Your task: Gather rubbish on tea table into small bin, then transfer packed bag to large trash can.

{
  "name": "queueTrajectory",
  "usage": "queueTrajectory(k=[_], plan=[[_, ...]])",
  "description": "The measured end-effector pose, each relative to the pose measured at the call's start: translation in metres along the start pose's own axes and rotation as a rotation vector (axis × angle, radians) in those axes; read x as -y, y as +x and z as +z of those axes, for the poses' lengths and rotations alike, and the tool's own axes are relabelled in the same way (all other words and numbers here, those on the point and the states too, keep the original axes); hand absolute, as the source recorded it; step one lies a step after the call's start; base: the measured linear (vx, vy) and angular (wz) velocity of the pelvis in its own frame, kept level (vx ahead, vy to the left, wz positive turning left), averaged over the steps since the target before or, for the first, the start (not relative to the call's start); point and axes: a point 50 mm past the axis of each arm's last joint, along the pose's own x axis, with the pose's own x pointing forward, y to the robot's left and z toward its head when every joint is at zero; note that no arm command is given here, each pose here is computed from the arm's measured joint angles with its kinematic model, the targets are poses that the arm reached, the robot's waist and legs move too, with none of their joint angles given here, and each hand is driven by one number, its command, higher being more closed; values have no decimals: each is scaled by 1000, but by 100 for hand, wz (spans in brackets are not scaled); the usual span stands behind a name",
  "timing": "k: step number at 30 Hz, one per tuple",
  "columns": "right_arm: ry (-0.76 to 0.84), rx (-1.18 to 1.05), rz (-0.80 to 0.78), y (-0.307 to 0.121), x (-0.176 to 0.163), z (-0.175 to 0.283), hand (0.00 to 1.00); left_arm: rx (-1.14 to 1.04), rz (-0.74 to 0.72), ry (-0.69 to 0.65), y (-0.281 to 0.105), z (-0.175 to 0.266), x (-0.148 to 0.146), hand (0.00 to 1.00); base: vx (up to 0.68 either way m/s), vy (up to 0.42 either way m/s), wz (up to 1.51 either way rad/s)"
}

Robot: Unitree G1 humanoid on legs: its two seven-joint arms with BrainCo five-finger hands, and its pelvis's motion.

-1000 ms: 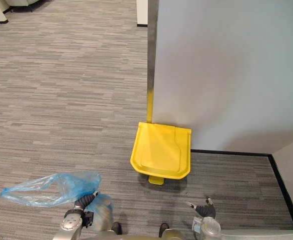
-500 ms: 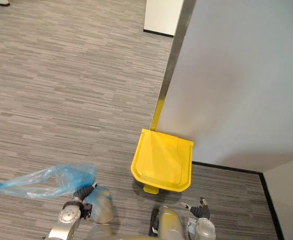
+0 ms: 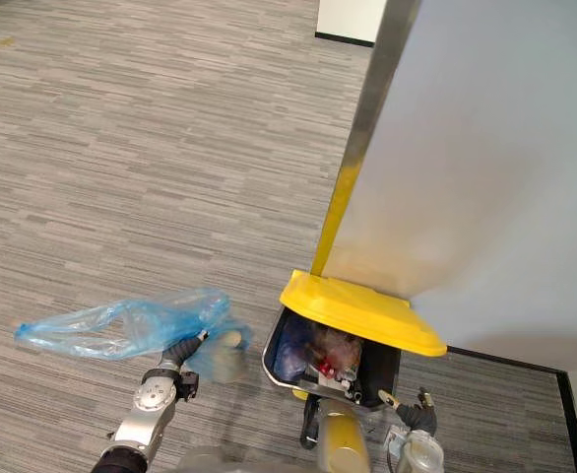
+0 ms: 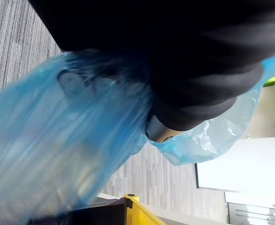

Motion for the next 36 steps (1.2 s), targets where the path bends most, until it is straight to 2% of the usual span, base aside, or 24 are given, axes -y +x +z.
queueTrajectory(k=[4, 8, 15, 20, 24, 29, 32, 36], plan=[[-25, 20, 61, 0, -17, 6, 0, 39, -9, -1, -2, 7, 2, 100, -107, 17, 20], [-81, 93, 188, -3, -51, 22, 0, 20, -31, 27, -6, 1, 3, 100, -78, -15, 13], [-183, 451, 406, -14, -119, 113, 0, 98, -39, 26, -2, 20, 7, 100, -17, -53, 10], [-284, 632, 478, -25, -146, 158, 0, 194, -48, 34, 3, 41, 8, 100, -37, -45, 8], [-389, 755, 457, -26, -147, 190, 0, 223, -39, 63, 9, 50, 1, 100, -63, -77, 20], [-618, 986, 361, -31, -138, 254, 0, 247, -15, 94, 11, 54, -9, 100, 1, -64, 5], [-733, 1066, 306, -33, -129, 277, 0, 267, -40, 102, 10, 56, -4, 100, 18, -2, -8], [-808, 1084, 287, -32, -126, 283, 0, 270, -57, 131, 10, 56, -4, 100, -29, 12, -9]])
